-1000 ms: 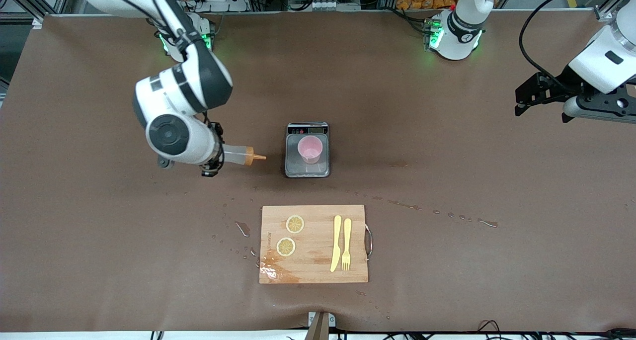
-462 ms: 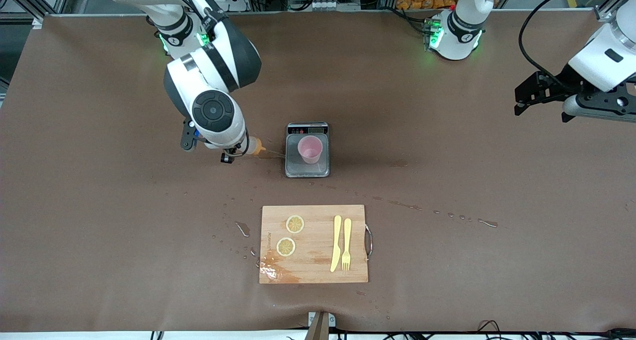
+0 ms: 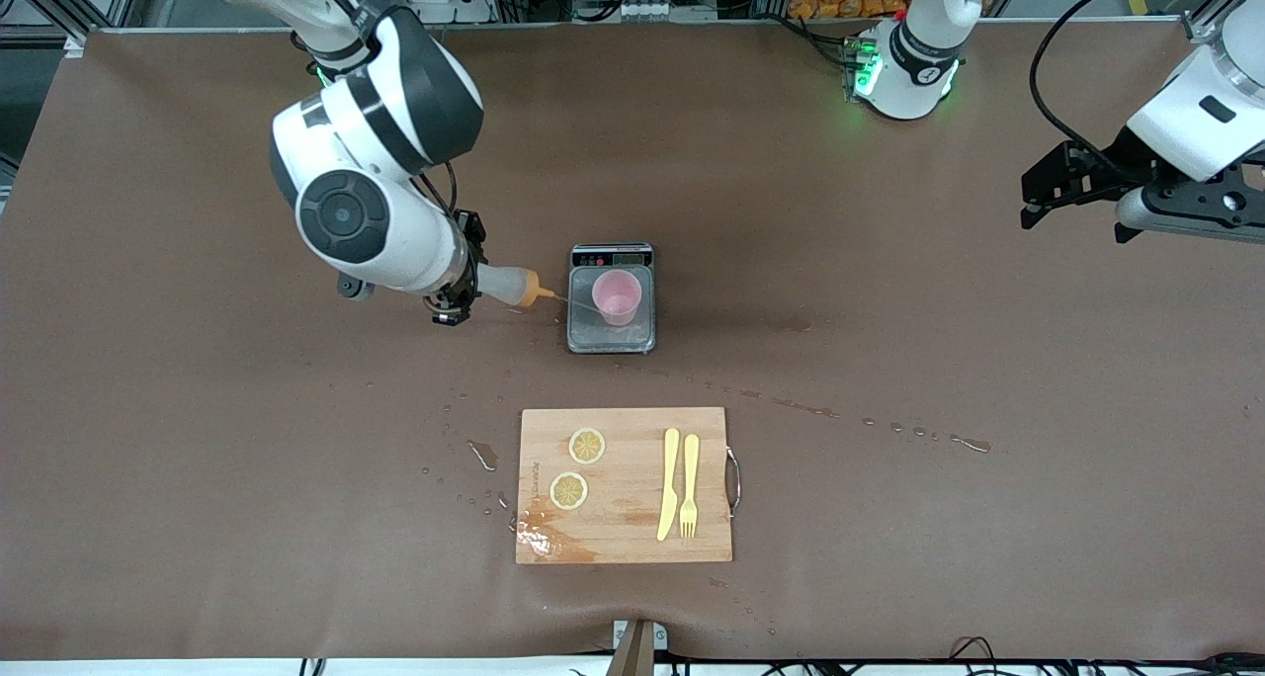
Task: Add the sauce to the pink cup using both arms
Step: 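Tilt the bottle over the pink cup with the right gripper, then carry the bottle back and lower it onto the table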
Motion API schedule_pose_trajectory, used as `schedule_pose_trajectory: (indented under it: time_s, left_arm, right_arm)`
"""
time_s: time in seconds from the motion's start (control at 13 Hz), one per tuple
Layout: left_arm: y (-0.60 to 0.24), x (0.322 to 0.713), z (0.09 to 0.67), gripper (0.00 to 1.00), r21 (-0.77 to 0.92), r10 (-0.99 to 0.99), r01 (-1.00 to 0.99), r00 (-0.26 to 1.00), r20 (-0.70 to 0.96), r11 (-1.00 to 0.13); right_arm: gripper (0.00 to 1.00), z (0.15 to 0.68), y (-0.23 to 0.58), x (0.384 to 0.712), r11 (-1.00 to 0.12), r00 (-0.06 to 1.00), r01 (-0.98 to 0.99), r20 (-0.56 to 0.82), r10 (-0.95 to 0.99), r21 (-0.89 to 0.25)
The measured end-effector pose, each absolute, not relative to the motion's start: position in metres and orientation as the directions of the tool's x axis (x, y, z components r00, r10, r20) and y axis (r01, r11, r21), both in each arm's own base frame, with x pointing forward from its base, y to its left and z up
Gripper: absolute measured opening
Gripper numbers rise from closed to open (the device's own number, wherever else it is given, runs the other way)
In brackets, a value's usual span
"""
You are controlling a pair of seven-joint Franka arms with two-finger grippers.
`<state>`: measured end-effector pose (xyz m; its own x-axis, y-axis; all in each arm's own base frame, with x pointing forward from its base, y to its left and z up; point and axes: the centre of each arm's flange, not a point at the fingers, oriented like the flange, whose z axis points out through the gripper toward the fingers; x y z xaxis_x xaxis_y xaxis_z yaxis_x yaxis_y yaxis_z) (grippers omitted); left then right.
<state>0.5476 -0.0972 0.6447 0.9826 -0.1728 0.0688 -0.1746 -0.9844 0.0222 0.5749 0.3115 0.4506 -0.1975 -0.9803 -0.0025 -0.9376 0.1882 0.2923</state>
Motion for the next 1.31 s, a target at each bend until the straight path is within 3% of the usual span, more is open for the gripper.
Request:
schedule_pose_trajectory:
  time_s: [0.31, 0.69, 0.92, 1.31]
  left_arm:
    - [-0.103, 0.547, 0.645, 1.0, 0.022, -0.183, -0.185, 0.981, 0.069, -0.982]
    - [-0.103, 0.546, 0.645, 1.0, 0.022, -0.183, -0.185, 0.981, 0.068, -0.982]
    - [-0.103, 0.547, 0.645, 1.0, 0.021, -0.182, -0.184, 0.981, 0.068, -0.983]
    - [-0.103, 0.547, 0.644, 1.0, 0.021, -0.183, -0.184, 0.981, 0.067, -0.983]
  right_arm:
    - [0.41, 0.441, 0.276, 0.593, 0.1, -0.147, -0.941, -0.124, -0.981, 0.324]
    - [0.41, 0.422, 0.117, 0.64, -0.037, -0.187, -0.945, -0.627, -0.756, 0.326]
    - [0.41, 0.38, 0.037, 0.624, -0.128, -0.196, -0.947, -0.845, -0.498, 0.295]
    - [0.41, 0.339, -0.018, 0.612, -0.151, -0.225, -0.951, -0.941, -0.253, 0.268]
